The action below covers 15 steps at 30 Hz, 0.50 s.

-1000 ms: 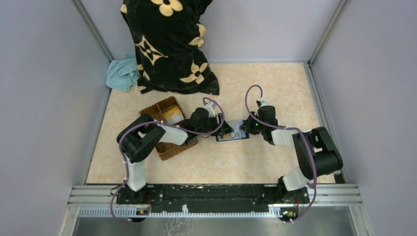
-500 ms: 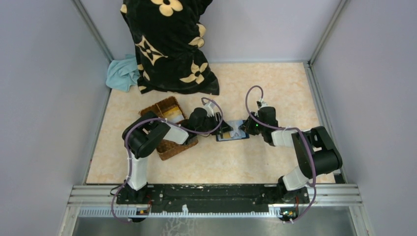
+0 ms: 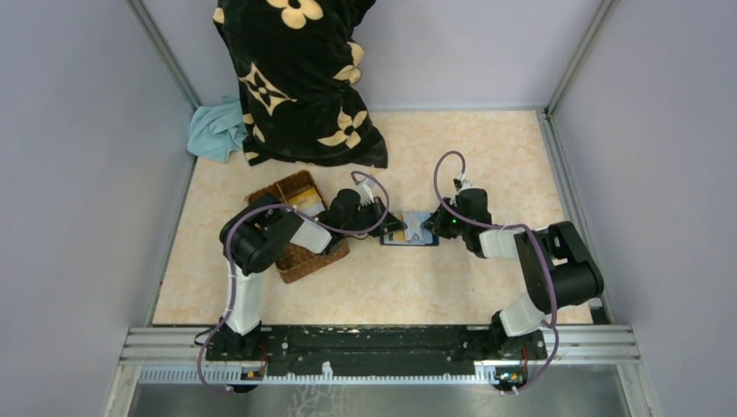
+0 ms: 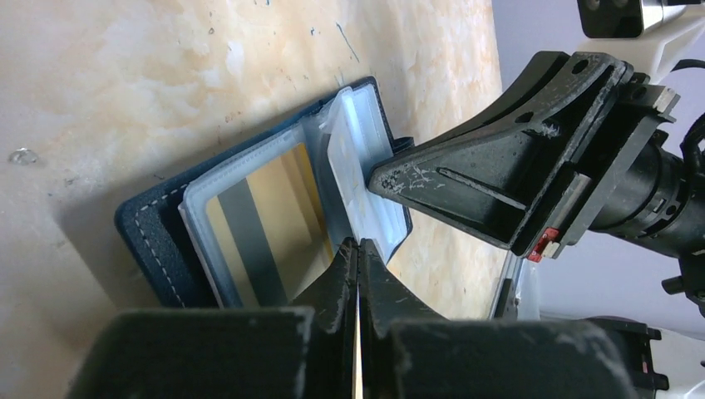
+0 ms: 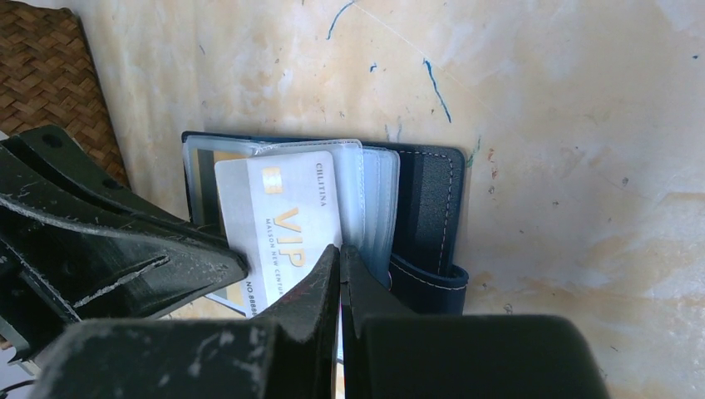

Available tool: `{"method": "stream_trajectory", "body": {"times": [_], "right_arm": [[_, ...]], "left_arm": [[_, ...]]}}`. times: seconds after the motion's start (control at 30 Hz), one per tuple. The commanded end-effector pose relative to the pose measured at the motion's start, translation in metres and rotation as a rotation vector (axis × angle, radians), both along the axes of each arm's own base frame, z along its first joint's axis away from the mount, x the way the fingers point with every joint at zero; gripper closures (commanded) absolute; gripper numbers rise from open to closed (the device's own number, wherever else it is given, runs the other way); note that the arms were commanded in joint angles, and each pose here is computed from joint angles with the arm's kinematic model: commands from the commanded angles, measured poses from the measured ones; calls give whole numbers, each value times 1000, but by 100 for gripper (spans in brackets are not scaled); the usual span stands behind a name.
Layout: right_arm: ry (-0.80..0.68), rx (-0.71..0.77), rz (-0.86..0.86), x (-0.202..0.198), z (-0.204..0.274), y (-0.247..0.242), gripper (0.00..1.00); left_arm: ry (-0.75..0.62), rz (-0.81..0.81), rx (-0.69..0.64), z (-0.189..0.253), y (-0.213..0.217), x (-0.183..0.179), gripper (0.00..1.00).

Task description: Take the credit cards out of the card holder

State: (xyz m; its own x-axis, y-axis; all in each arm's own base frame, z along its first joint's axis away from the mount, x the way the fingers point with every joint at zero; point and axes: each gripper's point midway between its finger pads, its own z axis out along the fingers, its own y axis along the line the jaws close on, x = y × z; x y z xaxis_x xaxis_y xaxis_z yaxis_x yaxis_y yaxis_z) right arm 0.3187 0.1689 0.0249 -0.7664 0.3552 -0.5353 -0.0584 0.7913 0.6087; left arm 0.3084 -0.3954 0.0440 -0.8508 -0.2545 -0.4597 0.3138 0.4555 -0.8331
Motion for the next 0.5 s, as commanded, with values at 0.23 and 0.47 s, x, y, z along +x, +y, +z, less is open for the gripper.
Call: {"method": "stream_trajectory", "body": {"times": [0.23, 0.47], "right_arm": [[114, -63, -15, -20, -31, -12, 100], [104, -58, -15, -20, -28, -12, 100]], "left_arm": [[-60, 42, 53, 13, 43, 12, 100], [-135, 28, 62, 40, 44, 17, 100]]}}
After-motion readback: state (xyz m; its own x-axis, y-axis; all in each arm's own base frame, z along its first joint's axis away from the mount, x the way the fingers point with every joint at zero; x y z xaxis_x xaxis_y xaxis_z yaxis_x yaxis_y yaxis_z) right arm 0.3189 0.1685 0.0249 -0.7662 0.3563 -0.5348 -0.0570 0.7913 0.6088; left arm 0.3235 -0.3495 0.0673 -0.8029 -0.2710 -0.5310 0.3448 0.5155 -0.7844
